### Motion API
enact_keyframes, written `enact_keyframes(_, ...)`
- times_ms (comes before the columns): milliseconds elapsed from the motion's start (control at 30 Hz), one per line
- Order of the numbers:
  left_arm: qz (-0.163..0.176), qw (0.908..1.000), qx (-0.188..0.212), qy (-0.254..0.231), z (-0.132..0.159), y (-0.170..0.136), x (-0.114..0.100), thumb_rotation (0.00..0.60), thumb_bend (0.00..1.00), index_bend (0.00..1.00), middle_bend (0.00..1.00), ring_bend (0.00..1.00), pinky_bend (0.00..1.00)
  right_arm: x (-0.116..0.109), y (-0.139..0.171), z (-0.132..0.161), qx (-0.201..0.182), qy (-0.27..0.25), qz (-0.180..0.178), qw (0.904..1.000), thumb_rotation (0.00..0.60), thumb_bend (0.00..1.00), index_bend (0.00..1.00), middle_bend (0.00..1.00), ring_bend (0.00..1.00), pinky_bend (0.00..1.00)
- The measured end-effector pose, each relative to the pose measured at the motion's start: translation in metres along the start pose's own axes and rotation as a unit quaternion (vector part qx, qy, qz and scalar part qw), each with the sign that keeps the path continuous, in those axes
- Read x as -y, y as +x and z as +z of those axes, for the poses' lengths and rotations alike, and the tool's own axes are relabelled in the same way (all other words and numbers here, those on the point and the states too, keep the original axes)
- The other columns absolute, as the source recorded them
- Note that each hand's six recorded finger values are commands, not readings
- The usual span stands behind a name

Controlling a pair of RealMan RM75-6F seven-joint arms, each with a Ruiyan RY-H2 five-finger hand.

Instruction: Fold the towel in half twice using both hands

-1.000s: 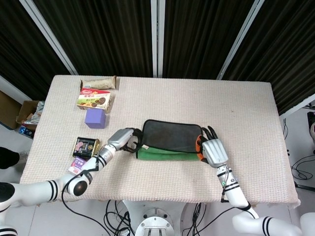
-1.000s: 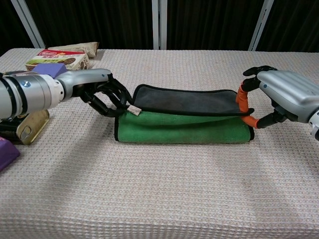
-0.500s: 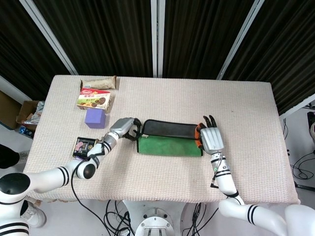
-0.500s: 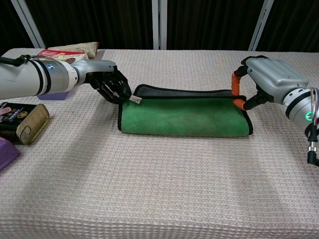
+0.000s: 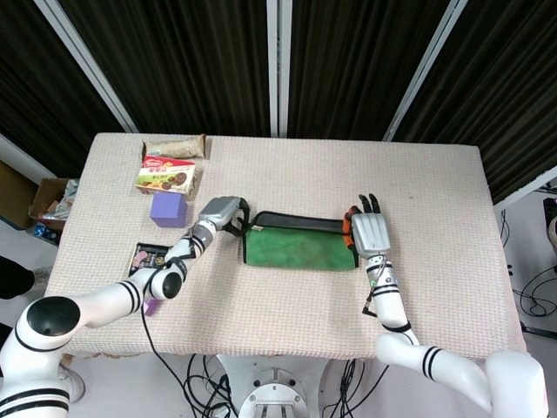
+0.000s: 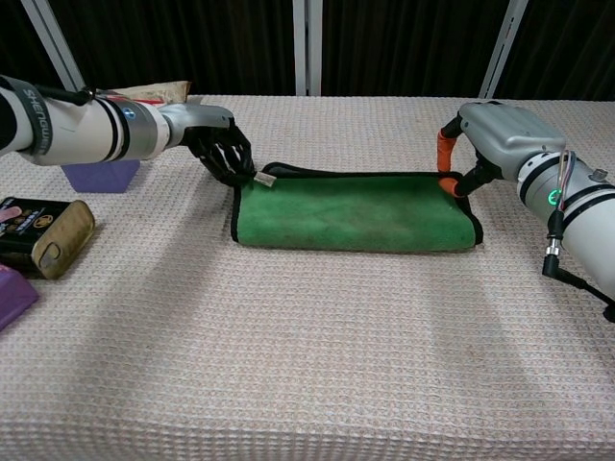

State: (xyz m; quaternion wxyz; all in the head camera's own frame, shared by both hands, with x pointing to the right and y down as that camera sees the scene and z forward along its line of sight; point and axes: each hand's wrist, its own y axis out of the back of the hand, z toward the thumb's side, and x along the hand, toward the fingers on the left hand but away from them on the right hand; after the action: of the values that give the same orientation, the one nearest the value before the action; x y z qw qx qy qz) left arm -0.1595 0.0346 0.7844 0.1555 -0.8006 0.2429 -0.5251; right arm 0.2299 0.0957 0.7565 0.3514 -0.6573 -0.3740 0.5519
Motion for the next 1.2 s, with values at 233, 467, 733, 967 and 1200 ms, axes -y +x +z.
enact_keyframes(233,0.010,0.9993,-0.005,0.036,0.000,0.004,-0.004,0.600,0.33,0.28,0.15,0.16,0.17,0.007,-0.009,-0.001,0.015,0.003,0.011,0.9998,0.600,0.43,0.78,0.35,0.09,0.02)
enact_keyframes(467,0.073,0.9967,-0.010,0.035,-0.006,-0.004,-0.023,0.600,0.23,0.17,0.11,0.15,0.17,0.010,-0.018,-0.004,0.022,0.010,0.017,0.9996,0.600,0.41,0.68,0.32,0.09,0.00)
enact_keyframes(733,0.137,0.9902,-0.008,0.023,-0.023,-0.040,-0.049,0.600,0.21,0.17,0.11,0.15,0.17,0.008,-0.026,-0.006,0.016,0.020,0.022,0.9994,0.600,0.27,0.39,0.28,0.08,0.00)
enact_keyframes(967,0.146,0.9890,0.005,0.023,-0.033,-0.071,-0.054,0.600,0.21,0.17,0.11,0.15,0.17,0.010,-0.025,-0.010,0.023,0.017,0.031,0.9991,0.600,0.30,0.57,0.30,0.08,0.00)
enact_keyframes(1200,0.143,0.9888,0.022,0.035,-0.031,-0.084,-0.046,0.600,0.21,0.17,0.11,0.15,0.17,0.012,-0.025,-0.020,0.046,0.001,0.029,0.9985,0.600,0.34,0.62,0.30,0.08,0.00)
